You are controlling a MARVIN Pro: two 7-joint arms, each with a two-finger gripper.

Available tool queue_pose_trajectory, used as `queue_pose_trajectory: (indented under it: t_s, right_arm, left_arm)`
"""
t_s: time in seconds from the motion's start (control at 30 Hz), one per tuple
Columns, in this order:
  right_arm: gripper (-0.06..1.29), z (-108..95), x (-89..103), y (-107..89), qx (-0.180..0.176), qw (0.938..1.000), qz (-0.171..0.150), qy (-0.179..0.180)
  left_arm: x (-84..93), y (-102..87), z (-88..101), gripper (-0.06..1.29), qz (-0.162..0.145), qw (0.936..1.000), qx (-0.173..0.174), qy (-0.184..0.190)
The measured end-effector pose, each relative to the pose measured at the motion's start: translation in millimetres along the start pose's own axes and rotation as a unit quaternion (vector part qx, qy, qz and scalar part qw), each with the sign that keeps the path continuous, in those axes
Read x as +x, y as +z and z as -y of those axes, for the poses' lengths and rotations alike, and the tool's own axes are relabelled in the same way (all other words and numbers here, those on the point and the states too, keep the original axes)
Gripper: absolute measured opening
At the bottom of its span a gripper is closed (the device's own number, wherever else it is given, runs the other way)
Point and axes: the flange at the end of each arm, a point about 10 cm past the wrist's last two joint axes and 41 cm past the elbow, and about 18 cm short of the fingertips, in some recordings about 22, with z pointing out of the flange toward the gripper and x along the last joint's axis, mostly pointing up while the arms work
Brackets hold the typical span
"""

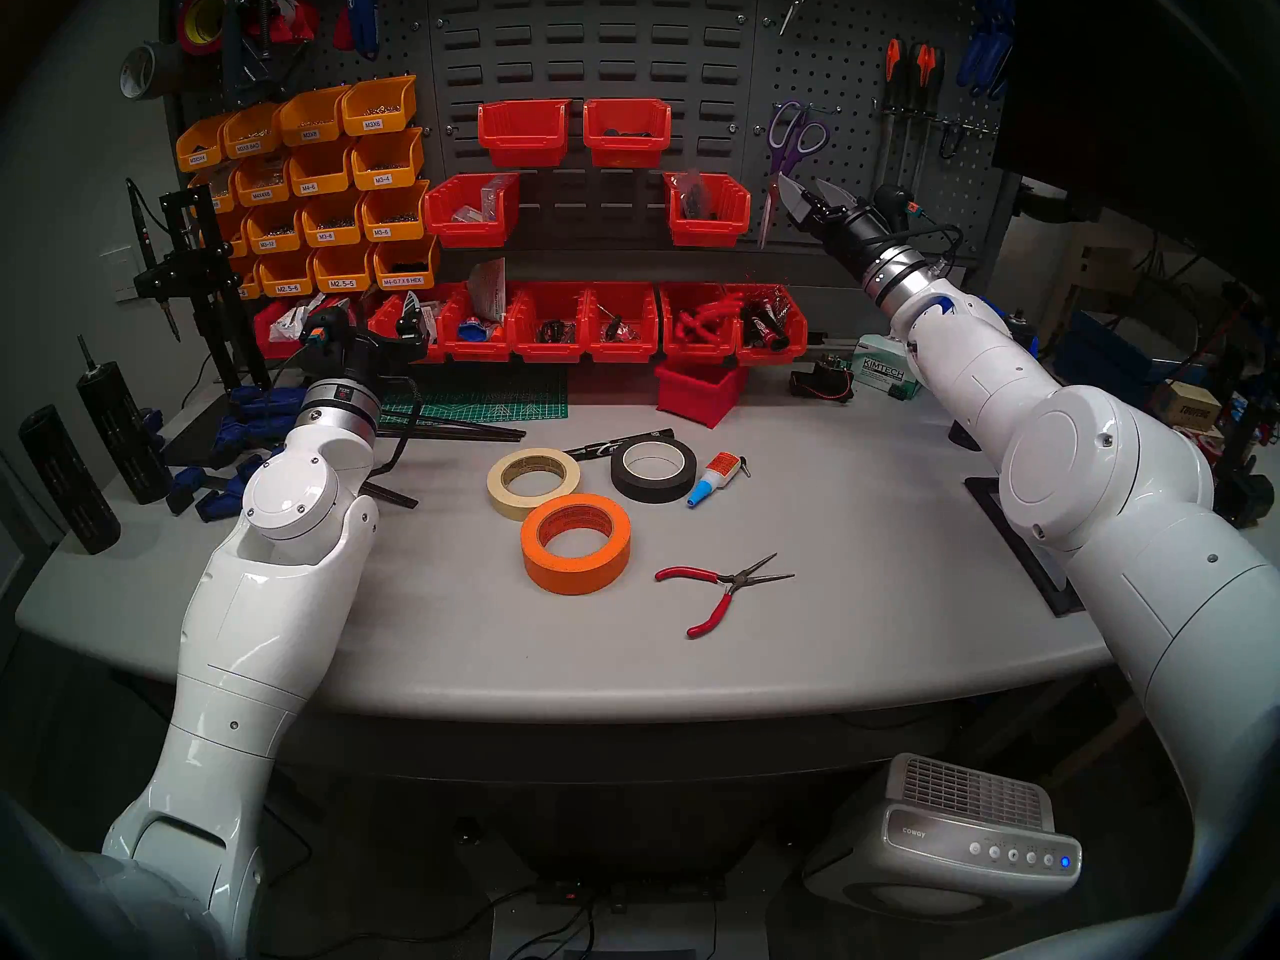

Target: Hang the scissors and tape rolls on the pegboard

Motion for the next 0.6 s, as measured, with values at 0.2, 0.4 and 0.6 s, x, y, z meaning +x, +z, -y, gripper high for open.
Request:
queue_pose_trajectory:
  t_s: [0.2,0.4,0.6]
  right_arm:
    - [1.24,-2,6.1,-6.1,0.024,0.9997,-0.001,-0.003]
    - [1.24,-2,12.8,-13.4,0.055,0.9985,-0.001,-0.004]
    - [1.24,-2,13.8,-22.2,0.081,0.9967,0.004,0.000]
  left_arm:
    - [0.1,0.0,0.0,1.24,0.000,1.0000,0.000,0.000]
    - [0.2,0.1,-0.1,1.24,0.000,1.0000,0.000,0.000]
    - [0.2,0.1,0.0,1.24,0.000,1.0000,0.000,0.000]
